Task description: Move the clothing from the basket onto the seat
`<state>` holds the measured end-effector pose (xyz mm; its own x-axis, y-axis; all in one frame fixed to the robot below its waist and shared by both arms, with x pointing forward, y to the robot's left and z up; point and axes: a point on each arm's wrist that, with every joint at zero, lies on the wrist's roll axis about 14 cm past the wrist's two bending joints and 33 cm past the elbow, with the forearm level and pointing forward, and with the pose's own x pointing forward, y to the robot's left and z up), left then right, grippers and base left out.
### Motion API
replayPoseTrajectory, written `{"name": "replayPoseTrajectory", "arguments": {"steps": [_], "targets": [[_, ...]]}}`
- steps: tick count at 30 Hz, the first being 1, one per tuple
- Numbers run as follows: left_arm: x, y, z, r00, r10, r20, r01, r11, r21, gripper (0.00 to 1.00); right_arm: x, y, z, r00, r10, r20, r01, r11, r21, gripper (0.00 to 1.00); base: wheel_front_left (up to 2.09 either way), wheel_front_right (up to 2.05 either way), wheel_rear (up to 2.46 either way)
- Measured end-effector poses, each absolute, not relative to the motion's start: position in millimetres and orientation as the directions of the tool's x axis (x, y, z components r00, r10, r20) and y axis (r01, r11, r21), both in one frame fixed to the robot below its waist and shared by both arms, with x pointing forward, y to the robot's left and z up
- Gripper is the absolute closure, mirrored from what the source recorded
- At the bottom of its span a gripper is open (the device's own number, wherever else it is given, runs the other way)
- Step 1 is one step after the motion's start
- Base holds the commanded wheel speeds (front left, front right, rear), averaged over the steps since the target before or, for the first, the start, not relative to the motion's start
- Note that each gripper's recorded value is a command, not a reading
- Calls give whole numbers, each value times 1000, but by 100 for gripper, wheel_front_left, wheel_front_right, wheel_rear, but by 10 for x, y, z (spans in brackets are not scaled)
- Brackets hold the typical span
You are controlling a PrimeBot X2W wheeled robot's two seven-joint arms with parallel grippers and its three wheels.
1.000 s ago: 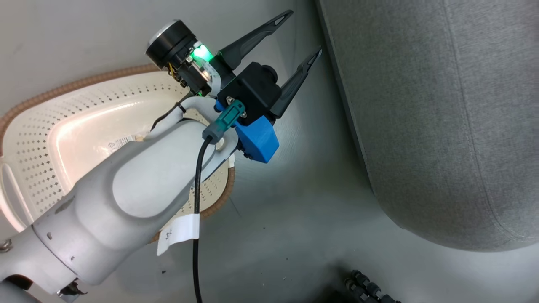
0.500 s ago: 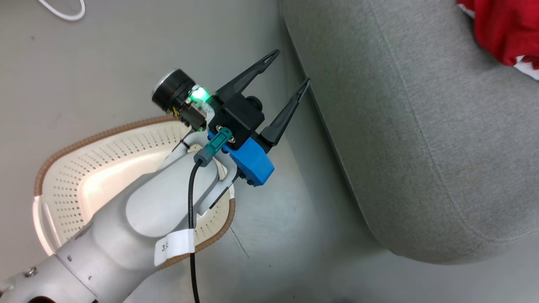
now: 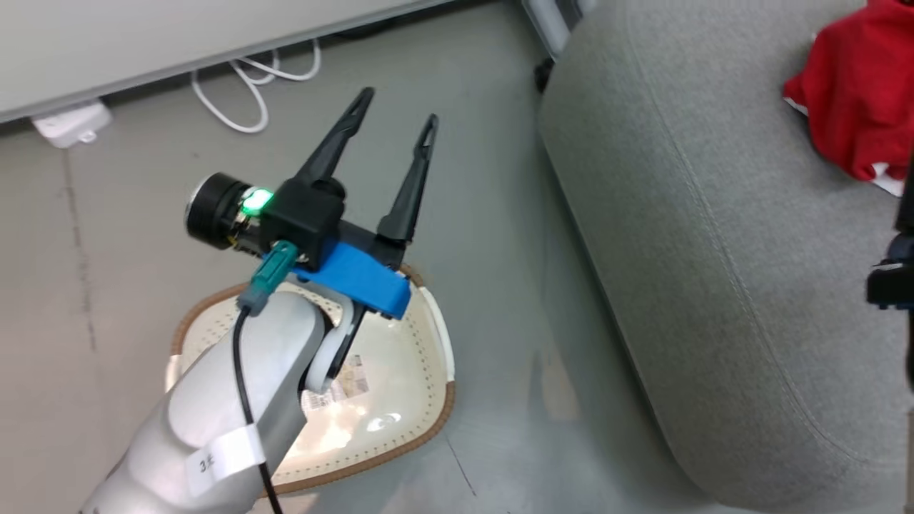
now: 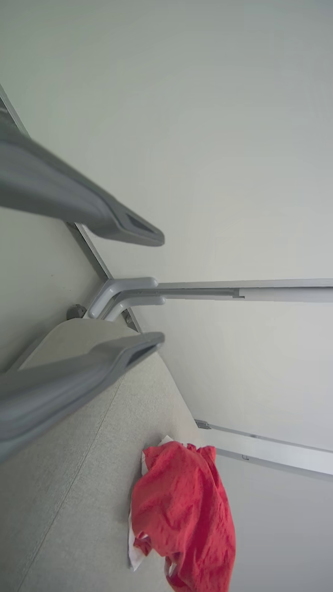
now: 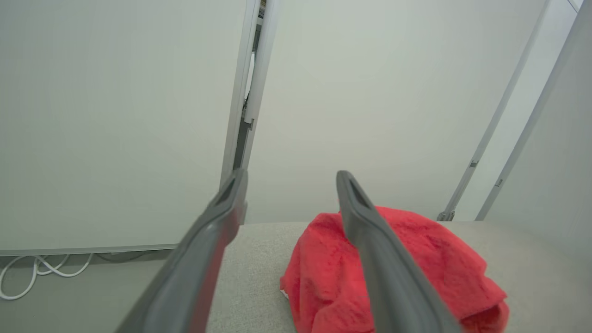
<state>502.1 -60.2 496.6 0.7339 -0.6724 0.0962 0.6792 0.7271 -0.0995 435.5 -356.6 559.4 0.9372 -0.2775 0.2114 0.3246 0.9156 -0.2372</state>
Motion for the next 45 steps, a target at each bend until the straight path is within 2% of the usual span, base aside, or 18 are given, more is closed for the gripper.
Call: {"name": "replayPoseTrajectory", "arguments": {"steps": [7,15,26,45], "targets": [[4990,130,5188,860,-492,132,505,859,-87,0,4595,-2859,5636,966,-108,237,149,976,-162,0,0,0,0],[4755,841,5317,936,-318,153,332,940,-78,0,4669,-2253,5736,963,32,268,-1,993,-116,0,0,0,0],[4149,1515,5240,982,-134,130,150,981,-123,0,4330,-1901,5498,976,70,205,-70,997,-7,0,0,0,0],[3702,1734,5005,996,-65,67,75,985,-155,0,3913,-1721,5051,993,87,79,-92,993,70,0,0,0,0]]}}
